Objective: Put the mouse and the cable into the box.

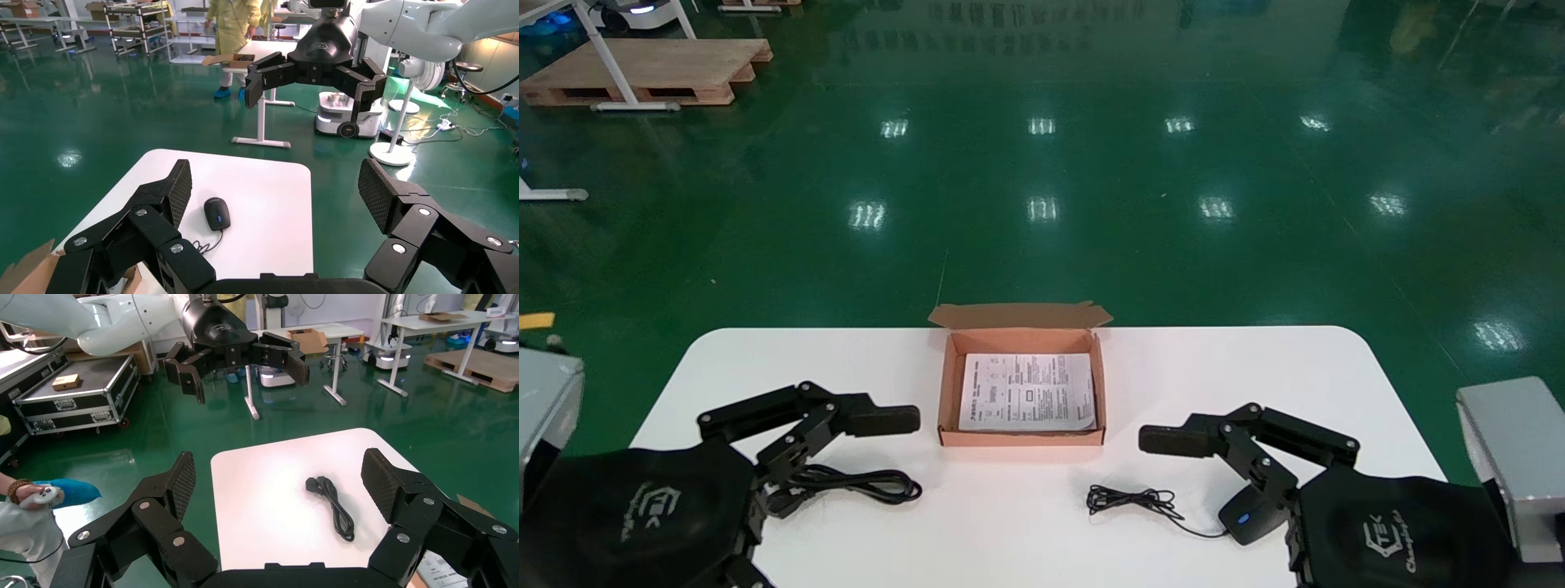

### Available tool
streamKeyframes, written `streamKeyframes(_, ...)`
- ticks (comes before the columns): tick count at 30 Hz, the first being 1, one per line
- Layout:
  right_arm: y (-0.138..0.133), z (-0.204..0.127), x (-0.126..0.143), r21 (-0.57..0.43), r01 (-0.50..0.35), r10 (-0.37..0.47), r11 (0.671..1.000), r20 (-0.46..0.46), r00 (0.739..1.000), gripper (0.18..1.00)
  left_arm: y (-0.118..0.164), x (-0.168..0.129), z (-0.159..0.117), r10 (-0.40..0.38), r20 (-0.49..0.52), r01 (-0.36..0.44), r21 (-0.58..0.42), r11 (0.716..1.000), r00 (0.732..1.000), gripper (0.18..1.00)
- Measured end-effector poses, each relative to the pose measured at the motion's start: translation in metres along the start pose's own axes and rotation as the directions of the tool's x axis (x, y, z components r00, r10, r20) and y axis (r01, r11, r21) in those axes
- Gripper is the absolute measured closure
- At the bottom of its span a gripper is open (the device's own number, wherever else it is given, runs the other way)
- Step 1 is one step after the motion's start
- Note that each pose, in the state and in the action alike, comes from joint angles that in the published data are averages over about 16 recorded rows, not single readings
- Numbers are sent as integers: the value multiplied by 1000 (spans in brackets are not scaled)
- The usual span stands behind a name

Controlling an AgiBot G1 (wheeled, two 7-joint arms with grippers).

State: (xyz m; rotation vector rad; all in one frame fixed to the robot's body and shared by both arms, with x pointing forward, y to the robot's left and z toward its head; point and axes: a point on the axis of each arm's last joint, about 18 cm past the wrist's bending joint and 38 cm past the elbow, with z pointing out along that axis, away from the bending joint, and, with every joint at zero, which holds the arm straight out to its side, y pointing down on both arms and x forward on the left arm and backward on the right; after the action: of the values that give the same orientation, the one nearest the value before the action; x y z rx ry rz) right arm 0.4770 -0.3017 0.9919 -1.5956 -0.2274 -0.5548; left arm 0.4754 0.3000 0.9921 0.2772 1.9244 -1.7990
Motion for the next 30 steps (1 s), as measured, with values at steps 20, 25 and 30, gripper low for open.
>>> streamKeyframes(20, 0, 0, 0, 0, 0, 0, 1000, 0, 1000, 178, 0, 0, 0, 0, 0, 0, 0, 1000, 1000, 183)
streamKeyframes(25, 0, 0, 0, 0, 0, 0, 1000, 0, 1000, 178, 0, 0, 0, 0, 0, 0, 0, 1000, 1000, 183)
streamKeyframes(30, 0, 0, 0, 0, 0, 0, 1000, 0, 1000, 178, 0, 0, 0, 0, 0, 0, 0, 1000, 1000, 183)
